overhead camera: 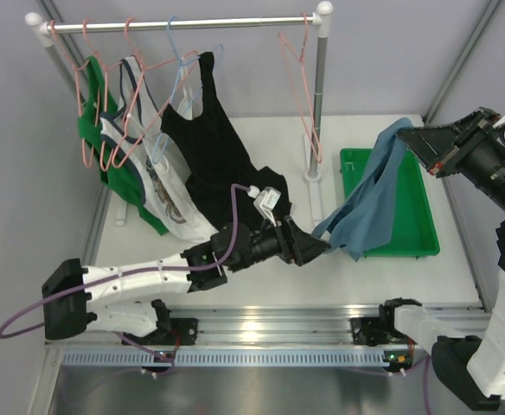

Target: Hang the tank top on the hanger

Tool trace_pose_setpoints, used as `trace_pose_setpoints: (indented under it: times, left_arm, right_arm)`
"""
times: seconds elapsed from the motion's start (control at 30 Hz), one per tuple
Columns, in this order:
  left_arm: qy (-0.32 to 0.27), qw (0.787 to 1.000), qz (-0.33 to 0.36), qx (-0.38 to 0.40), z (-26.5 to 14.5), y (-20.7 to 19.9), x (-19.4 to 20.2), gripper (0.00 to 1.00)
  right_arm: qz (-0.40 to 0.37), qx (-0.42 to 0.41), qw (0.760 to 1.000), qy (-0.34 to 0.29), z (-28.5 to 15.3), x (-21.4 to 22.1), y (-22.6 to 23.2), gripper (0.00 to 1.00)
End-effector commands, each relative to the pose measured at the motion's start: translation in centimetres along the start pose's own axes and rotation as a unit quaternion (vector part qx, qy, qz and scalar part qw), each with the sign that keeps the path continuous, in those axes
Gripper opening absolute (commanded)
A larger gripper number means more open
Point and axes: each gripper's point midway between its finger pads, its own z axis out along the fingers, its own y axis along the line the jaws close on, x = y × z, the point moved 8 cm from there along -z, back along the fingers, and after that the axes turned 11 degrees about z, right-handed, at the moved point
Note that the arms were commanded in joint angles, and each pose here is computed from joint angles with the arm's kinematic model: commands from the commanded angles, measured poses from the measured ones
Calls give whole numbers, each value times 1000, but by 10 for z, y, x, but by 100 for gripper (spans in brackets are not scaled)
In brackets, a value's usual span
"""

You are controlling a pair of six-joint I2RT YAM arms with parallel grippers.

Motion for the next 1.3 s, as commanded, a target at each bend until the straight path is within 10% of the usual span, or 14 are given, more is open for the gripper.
trace_pose_setpoints:
  times: [0.0,0.43,0.6,1.27]
  left_arm:
    - [-24,998,55,5,5,-16,-12,75]
    - [27,986,102,-130,25,6,-7,52]
    - [18,976,134,-169,17,5,-24,0]
    - [-145,925,302,-182,-78,-104,-211,0]
  right_arm:
    - [-9,-18,1000,-4,3,-3,4,0]
    - [-10,-24,1000,0,1,-2,6,0]
    - [-12,-26,1000,2,2,-2,6,0]
    - [-9,-162,983,-88,3,-32,46,0]
